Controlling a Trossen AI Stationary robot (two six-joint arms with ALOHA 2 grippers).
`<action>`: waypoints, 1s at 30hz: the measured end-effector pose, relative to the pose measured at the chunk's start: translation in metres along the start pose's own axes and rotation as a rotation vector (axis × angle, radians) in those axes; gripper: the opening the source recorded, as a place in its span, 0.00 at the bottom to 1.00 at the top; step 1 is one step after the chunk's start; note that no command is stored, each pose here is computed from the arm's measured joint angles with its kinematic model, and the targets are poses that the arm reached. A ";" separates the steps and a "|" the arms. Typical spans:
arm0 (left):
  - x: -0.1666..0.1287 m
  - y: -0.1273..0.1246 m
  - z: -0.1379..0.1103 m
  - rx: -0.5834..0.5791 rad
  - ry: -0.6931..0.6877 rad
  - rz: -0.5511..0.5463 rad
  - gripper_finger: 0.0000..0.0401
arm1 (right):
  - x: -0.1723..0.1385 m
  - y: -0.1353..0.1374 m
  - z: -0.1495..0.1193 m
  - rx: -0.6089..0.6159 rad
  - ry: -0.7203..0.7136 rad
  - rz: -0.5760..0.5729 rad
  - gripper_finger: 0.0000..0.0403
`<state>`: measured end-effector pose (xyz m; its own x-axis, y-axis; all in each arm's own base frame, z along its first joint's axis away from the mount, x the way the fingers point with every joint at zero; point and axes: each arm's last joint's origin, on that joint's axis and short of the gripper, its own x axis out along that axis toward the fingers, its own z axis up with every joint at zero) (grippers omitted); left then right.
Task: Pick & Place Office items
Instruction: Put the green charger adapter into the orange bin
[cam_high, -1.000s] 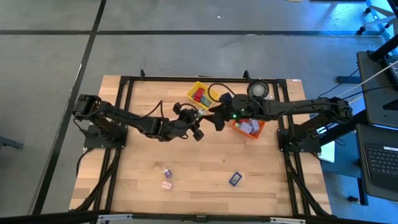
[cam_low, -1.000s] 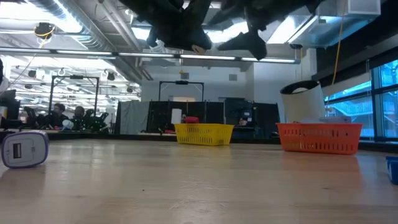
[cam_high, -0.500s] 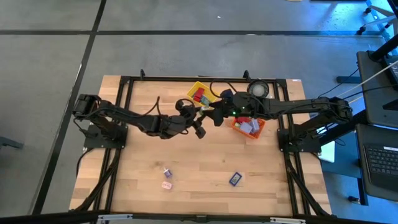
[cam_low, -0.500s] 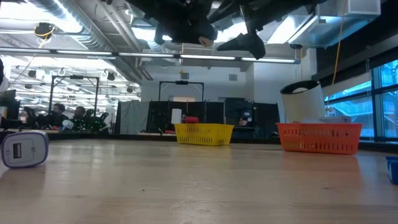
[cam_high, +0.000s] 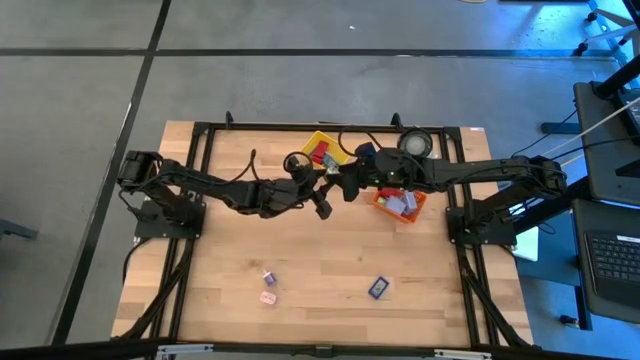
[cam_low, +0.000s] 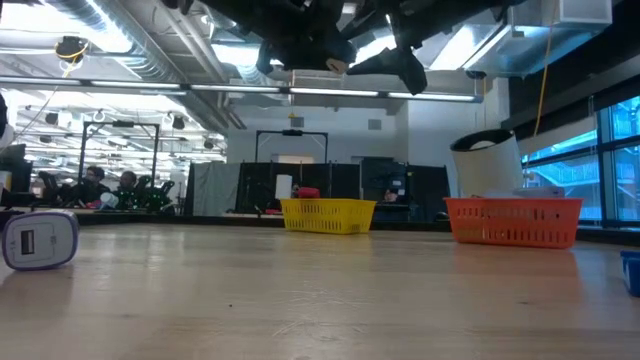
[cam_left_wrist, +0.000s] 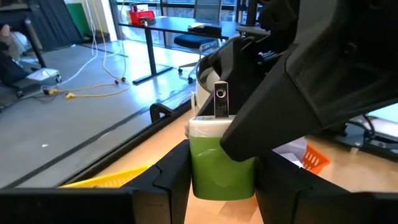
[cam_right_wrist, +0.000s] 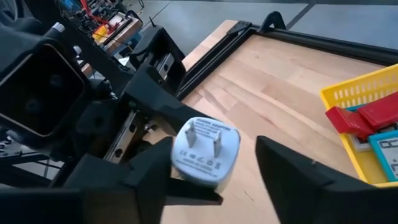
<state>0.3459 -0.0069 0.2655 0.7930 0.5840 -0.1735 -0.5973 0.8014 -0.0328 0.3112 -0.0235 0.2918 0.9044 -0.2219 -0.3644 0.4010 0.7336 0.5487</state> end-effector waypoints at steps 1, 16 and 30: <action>0.000 0.000 0.000 0.013 0.000 0.000 0.34 | 0.000 0.000 0.000 0.001 -0.001 0.000 0.55; 0.000 0.000 0.004 0.089 -0.042 0.015 0.52 | 0.000 -0.001 0.002 0.025 0.003 0.009 0.35; 0.000 0.002 -0.003 -0.095 0.019 0.056 0.73 | 0.003 -0.035 0.008 -0.027 0.088 -0.160 0.36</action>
<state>0.3442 -0.0061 0.2626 0.7563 0.6240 -0.1964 -0.6498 0.7513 -0.1153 0.3004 -0.0550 0.2772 0.8124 -0.2811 -0.5109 0.5340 0.7105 0.4583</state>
